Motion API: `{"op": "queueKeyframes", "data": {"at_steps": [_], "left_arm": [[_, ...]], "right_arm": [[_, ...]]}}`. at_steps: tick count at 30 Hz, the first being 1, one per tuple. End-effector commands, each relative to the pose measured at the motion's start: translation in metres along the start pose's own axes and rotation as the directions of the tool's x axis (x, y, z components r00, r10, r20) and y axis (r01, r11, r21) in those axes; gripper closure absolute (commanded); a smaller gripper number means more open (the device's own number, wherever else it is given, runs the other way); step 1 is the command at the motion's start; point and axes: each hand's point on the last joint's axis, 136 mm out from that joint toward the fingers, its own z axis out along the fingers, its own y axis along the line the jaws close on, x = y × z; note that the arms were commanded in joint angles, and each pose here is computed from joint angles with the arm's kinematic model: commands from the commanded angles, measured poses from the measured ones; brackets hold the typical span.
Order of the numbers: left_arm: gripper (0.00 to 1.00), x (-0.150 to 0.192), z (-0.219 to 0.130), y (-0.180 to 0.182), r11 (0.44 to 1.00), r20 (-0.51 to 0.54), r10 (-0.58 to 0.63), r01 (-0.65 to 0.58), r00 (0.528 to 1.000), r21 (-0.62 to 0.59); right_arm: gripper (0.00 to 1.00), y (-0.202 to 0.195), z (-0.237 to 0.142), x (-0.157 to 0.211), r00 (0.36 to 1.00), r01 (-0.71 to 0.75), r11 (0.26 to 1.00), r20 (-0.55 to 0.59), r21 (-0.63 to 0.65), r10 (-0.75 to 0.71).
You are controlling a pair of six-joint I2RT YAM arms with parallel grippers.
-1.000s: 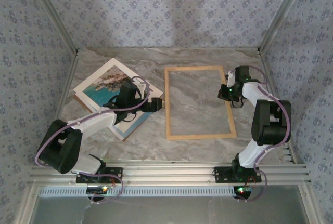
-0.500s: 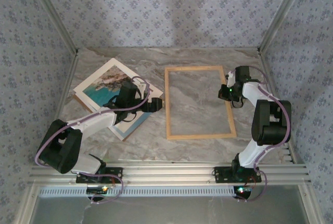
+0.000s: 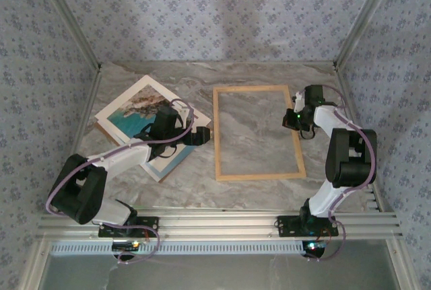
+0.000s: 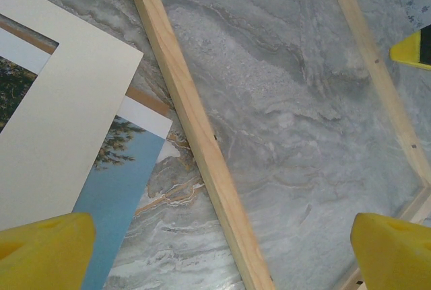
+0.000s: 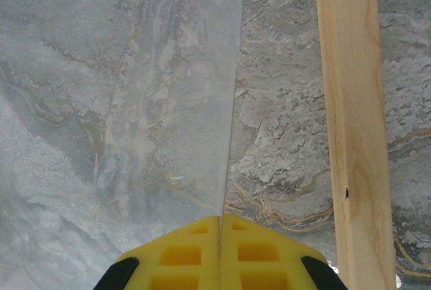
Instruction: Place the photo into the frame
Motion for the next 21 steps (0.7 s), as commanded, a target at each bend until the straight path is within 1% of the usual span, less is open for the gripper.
{"op": "queueKeyframes", "data": {"at_steps": [1,21], "left_arm": [[0.03,-0.0054,0.0006,-0.007,0.999,0.003,0.025,-0.025,1.0,0.02],[0.03,-0.0028,0.0007,-0.0053,1.0,-0.003,0.025,-0.025,1.0,0.015]], "right_arm": [[1.0,-0.0047,-0.0014,-0.0058,1.0,-0.012,1.0,0.003,0.018,0.012],[1.0,-0.0053,-0.0001,-0.0116,1.0,-0.008,1.0,0.005,0.021,0.008]]}}
